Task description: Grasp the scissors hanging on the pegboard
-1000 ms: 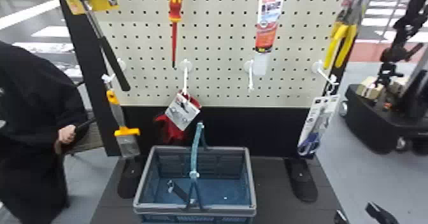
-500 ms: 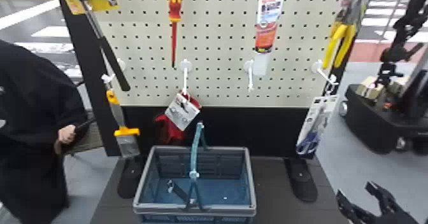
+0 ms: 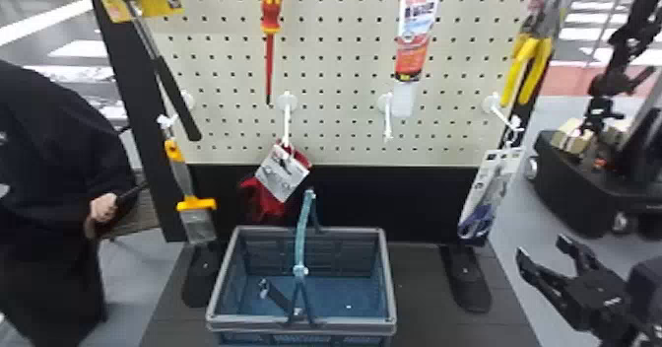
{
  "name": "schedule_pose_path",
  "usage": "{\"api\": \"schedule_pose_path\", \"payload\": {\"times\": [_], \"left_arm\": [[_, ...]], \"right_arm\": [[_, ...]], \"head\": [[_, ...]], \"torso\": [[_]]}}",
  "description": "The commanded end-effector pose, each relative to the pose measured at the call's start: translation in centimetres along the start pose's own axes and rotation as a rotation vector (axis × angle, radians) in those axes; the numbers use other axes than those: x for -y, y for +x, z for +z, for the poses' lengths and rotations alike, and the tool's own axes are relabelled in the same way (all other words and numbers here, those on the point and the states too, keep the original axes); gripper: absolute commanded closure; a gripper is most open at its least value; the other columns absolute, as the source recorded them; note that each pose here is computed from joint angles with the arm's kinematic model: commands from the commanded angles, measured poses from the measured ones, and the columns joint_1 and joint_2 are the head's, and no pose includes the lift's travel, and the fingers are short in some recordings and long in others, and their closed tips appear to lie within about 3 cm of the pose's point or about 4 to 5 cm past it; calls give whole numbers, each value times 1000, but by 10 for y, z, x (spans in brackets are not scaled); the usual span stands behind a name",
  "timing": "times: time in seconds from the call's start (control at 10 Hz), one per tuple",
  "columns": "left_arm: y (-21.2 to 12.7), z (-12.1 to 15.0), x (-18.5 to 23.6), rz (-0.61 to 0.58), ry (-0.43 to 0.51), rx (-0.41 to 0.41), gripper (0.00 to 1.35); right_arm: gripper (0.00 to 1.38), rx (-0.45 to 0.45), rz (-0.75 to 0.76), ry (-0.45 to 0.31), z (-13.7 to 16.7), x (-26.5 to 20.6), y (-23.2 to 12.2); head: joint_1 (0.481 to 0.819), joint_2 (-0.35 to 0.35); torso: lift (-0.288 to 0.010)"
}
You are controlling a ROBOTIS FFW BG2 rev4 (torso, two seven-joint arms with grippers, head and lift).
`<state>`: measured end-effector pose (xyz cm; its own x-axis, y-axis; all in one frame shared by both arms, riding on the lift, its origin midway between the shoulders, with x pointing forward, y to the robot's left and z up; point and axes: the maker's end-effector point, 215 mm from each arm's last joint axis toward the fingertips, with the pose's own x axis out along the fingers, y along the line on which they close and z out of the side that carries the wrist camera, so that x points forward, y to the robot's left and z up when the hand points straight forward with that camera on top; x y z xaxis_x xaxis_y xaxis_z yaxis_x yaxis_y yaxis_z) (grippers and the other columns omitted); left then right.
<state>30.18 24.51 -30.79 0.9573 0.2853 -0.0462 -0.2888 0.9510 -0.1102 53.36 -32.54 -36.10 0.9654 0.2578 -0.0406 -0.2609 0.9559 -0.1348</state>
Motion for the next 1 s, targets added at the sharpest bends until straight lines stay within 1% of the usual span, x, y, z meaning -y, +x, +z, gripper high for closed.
{"api": "schedule_pose_path", "payload": {"times": [0.0,0.2,0.5,0.7,0.9], "left_arm": [[0,0,-1,0,1,1,142],[3,1,1,0,-3,8,140],[5,-2,3,-5,-5,5,142],[8,-2,8,-15,-7,8,142],[11,-2,11,-22,-11,14,140]], "right_arm": [[502,-17,17,11,-6,16,18],[502,-25,37,26,-9,30,37],[502,-44,122,102,-12,40,60],[502,-57,173,128,-4,52,78],[502,-47,225,168,9,50,90]], "head": [[549,0],[549,0],[549,0],[549,0],[549,0]], "torso": [[-100],[-100],[-100],[-100],[-100]]}}
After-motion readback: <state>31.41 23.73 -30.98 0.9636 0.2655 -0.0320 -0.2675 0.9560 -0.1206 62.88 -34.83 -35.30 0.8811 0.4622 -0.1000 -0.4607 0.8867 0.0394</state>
